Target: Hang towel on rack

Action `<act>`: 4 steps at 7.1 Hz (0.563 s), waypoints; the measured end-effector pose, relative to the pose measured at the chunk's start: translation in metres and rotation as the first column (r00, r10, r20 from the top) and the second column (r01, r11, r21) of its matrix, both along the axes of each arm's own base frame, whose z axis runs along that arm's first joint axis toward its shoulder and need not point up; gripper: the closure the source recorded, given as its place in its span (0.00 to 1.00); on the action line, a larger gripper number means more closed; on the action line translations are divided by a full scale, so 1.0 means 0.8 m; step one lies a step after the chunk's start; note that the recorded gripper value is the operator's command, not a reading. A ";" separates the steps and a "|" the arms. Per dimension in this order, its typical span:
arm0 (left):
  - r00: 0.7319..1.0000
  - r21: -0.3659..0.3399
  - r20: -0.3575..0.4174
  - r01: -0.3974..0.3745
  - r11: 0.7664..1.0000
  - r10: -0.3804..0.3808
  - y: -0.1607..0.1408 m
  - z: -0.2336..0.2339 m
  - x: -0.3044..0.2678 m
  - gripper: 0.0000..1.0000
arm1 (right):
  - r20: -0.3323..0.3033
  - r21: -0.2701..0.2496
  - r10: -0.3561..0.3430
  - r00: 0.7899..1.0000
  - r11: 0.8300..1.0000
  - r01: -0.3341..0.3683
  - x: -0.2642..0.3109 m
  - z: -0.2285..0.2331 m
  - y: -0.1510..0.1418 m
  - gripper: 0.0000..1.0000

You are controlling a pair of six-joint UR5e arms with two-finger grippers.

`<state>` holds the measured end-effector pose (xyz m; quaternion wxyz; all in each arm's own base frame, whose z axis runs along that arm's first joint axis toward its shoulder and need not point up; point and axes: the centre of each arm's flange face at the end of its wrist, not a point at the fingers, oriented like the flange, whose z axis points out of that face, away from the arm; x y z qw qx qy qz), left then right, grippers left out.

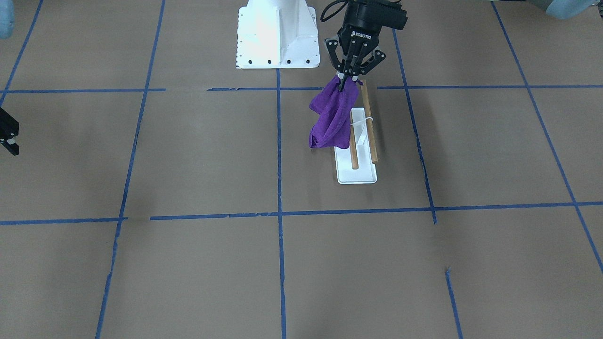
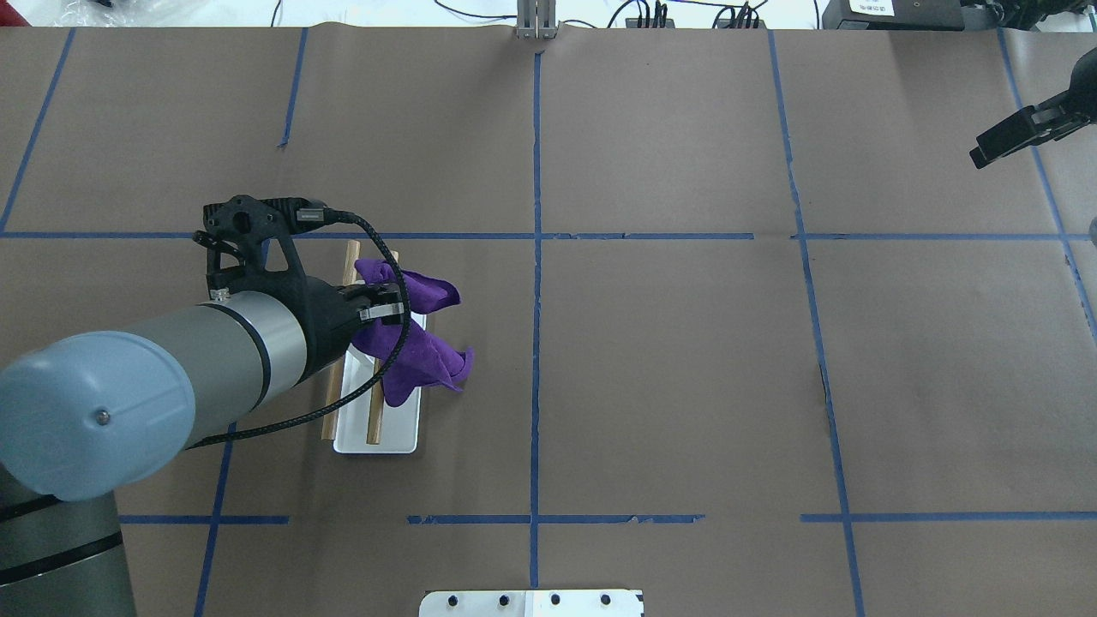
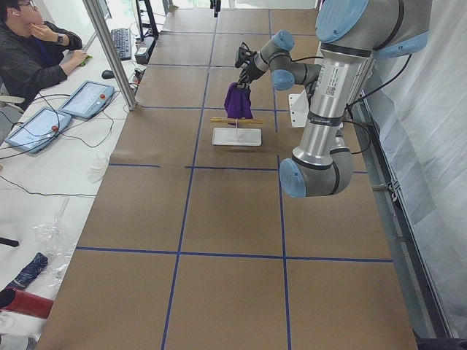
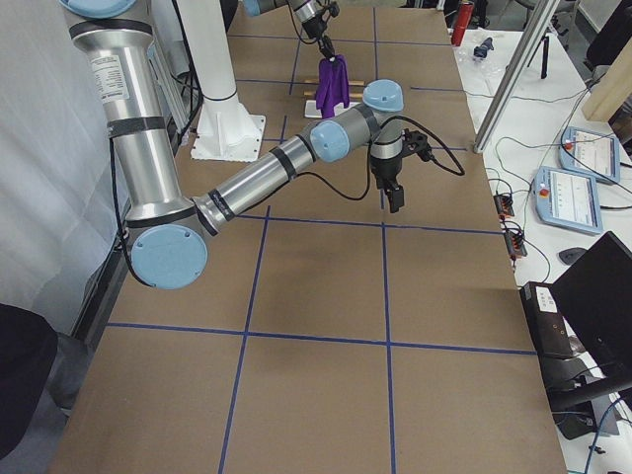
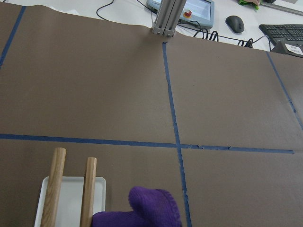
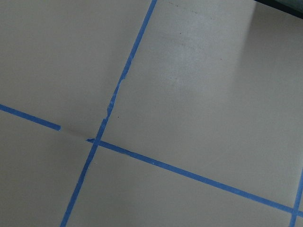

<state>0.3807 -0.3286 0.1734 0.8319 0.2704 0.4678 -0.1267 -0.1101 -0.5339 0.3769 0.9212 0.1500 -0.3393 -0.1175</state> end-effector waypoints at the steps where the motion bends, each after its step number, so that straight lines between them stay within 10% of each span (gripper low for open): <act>1: 0.999 -0.009 0.033 0.023 1.000 -0.023 -0.012 0.019 -0.011 1.00 | 0.001 0.000 0.000 1.000 1.000 0.000 0.000 0.000 0.000 0.00; 4: 0.988 -0.047 0.145 0.062 0.997 -0.055 -0.030 0.085 -0.029 1.00 | 0.004 0.000 0.001 1.000 1.000 -0.001 0.002 -0.001 0.000 0.00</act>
